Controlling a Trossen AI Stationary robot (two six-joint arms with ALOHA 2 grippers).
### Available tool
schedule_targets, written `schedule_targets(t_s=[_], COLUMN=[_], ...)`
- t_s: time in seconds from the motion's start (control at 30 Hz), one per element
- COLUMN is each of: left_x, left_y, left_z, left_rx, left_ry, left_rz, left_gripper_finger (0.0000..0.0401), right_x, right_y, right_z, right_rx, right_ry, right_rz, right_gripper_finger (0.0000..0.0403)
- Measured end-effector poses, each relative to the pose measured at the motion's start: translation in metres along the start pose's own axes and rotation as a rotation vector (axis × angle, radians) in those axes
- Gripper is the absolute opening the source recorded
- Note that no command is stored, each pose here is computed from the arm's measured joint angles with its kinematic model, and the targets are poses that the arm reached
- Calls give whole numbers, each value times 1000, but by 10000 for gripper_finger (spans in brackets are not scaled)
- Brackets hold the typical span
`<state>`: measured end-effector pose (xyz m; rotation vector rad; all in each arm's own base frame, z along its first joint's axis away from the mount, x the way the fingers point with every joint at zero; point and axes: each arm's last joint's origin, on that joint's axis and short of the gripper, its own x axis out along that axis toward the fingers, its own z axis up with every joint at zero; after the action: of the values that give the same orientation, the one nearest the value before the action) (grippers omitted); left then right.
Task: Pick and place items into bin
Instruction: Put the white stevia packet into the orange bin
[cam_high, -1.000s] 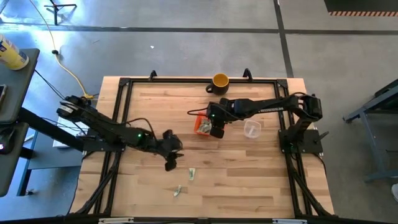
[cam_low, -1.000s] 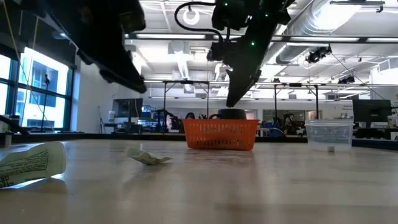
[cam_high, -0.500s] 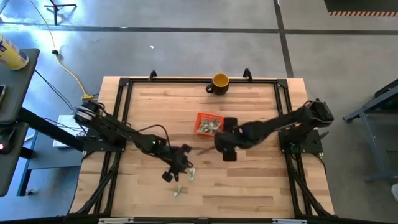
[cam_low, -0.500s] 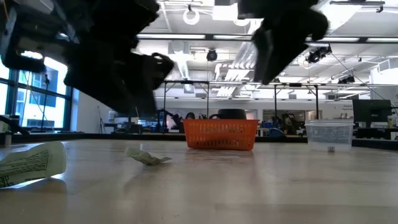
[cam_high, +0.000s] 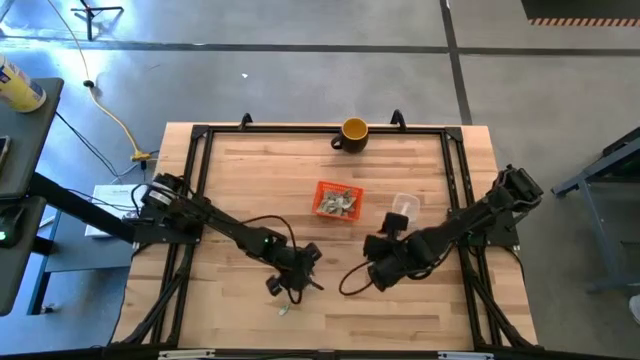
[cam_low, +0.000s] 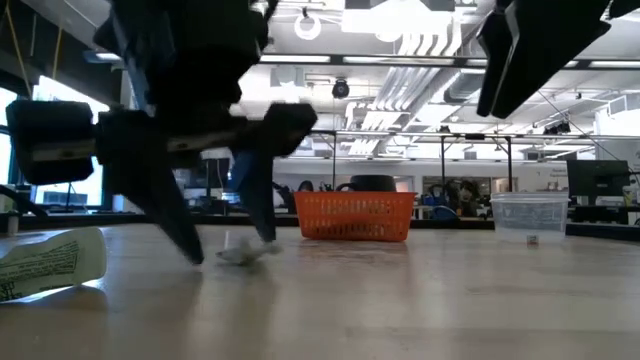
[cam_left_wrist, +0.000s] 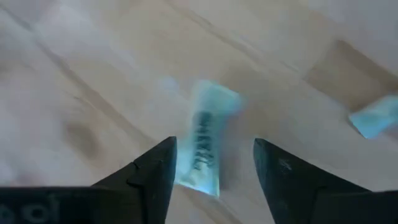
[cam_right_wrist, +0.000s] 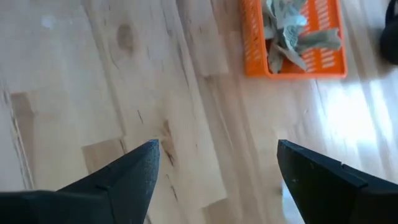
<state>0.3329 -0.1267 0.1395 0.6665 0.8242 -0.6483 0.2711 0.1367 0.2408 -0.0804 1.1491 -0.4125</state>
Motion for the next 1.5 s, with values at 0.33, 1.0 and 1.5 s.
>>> schedule_targets(t_s=[0.33,1.0,1.5], left_x=[11,-71,-114], left_y=[5,125,226], left_z=[-9,27,-63], left_rx=[-8,-128,-506], left_ry=[-8,217,64], left_rz=[-65,218,248], left_gripper_finger=[171,23,22], right_x=[-2,-12,19], right_y=[1,-12,-4], right_z=[-3,-28,-107], right_rx=[35,-25,167], right_ry=[3,65,206], right_rz=[-11,-274,-123], right_gripper_finger=[314,314,304])
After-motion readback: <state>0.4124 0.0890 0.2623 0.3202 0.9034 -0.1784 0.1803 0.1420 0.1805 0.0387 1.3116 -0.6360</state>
